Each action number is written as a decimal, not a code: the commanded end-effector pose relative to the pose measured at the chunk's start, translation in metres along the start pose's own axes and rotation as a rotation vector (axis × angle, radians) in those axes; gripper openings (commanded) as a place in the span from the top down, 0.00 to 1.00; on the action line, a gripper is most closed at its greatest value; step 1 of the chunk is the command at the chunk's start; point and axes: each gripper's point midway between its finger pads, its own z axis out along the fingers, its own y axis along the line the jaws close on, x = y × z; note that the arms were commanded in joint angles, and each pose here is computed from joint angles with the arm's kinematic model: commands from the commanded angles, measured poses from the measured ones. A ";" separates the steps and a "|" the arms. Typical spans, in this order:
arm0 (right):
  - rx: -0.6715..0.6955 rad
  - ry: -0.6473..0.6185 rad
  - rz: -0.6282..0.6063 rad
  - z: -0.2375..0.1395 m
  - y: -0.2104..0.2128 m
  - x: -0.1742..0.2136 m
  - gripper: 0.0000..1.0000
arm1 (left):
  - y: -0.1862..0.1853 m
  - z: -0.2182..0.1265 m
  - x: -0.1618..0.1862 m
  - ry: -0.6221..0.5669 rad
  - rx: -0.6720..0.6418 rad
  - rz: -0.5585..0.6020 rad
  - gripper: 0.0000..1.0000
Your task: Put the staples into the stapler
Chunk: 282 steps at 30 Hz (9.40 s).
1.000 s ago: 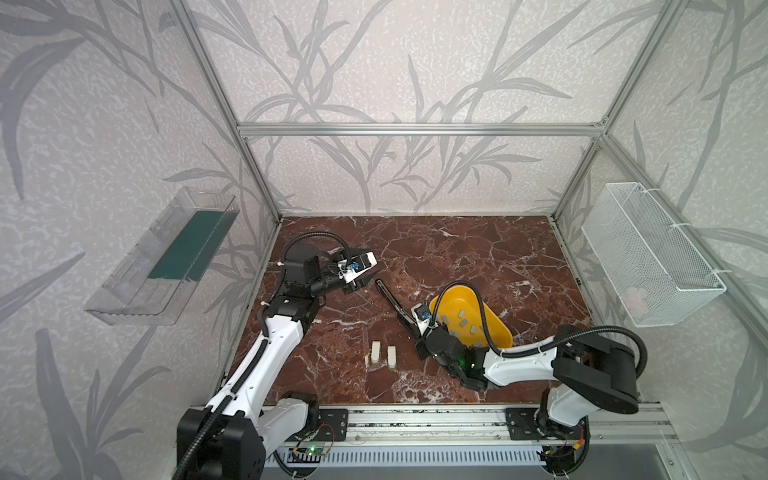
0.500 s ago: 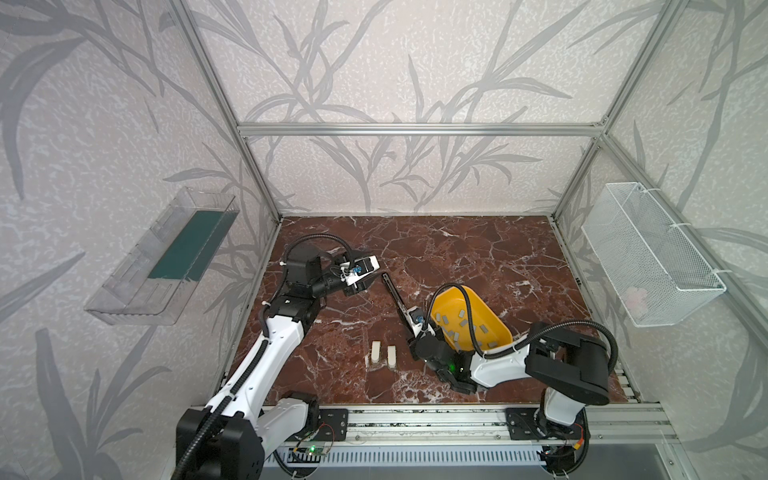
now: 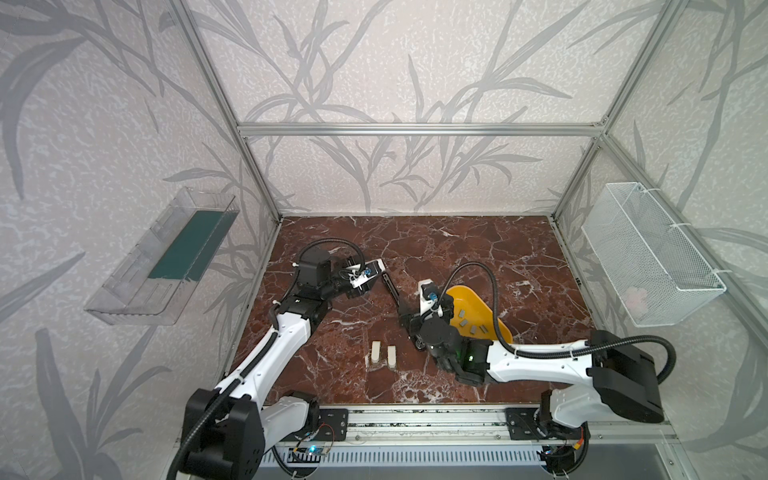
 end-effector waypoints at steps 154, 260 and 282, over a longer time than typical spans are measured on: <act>-0.159 0.131 -0.051 -0.097 -0.125 0.022 0.01 | -0.287 -0.026 0.040 0.296 0.988 1.008 0.83; -0.558 0.293 0.350 -0.053 -0.032 -0.016 0.76 | -0.149 -0.017 -0.163 -0.197 0.238 0.276 1.00; -0.387 0.358 0.300 -0.040 -0.053 0.032 0.83 | -0.149 -0.033 -0.176 -0.280 0.293 0.205 1.00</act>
